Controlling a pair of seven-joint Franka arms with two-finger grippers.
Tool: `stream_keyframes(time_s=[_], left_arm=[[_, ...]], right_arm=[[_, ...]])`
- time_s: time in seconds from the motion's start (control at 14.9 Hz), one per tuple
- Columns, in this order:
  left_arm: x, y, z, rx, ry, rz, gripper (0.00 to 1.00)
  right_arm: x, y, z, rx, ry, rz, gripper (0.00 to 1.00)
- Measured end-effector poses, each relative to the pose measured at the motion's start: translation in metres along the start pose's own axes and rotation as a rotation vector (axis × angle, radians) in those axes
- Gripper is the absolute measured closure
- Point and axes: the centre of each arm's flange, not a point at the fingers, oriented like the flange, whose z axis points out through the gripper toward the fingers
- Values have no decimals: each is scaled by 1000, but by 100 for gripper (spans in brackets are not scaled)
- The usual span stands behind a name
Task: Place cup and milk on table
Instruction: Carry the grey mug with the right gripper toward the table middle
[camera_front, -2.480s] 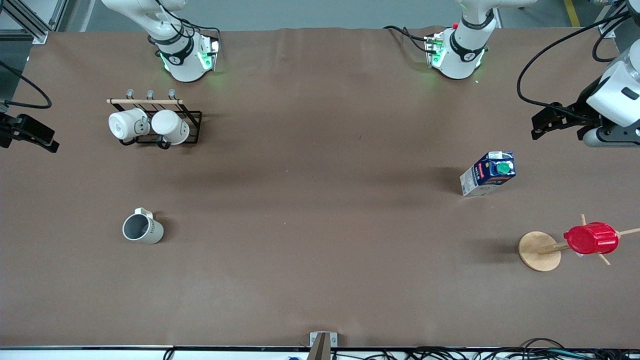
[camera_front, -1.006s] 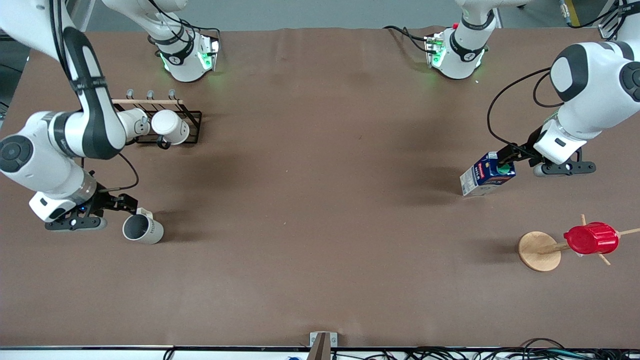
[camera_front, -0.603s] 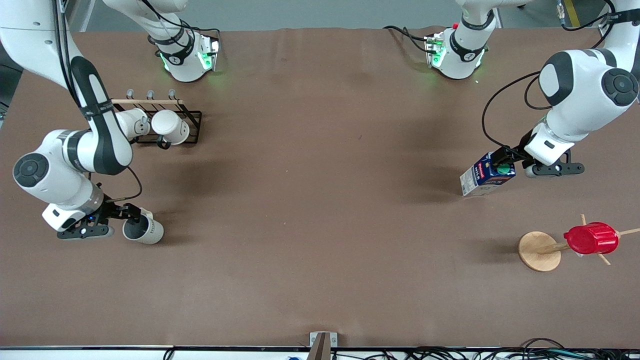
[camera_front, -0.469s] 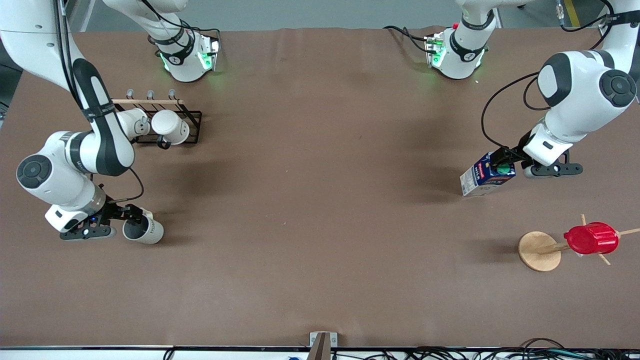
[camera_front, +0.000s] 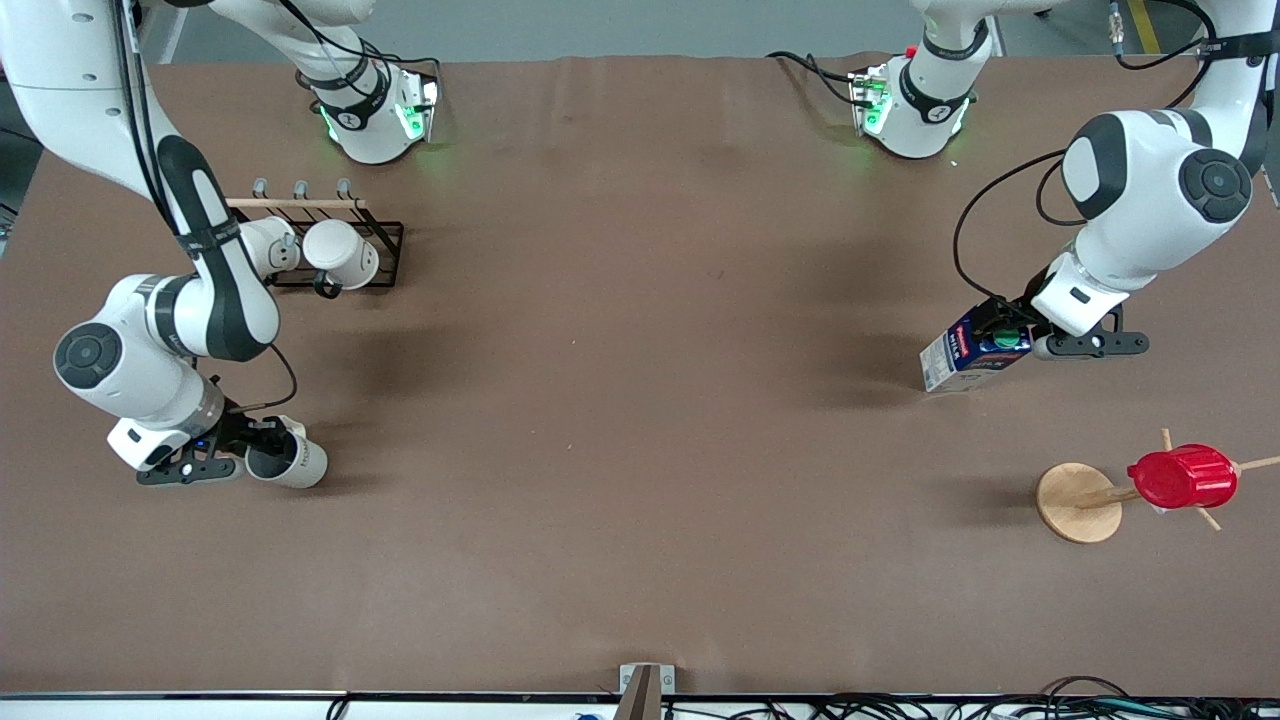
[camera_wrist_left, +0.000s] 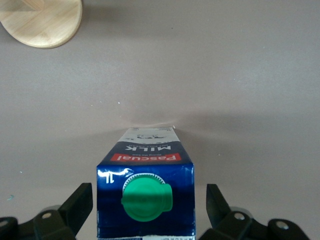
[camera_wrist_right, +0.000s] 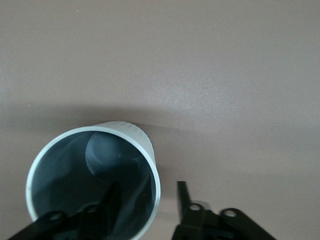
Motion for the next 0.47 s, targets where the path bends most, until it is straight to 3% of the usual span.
stream_keyframes(time_s=[0.27,0.47], left_arm=[[0,0,5,0,-7,-1,0],[0,-1,9,0,-15,-1,0]], right_arm=[[6,2,-1,45,15,64,96],[11,-2,-10,63,-10,105,96]])
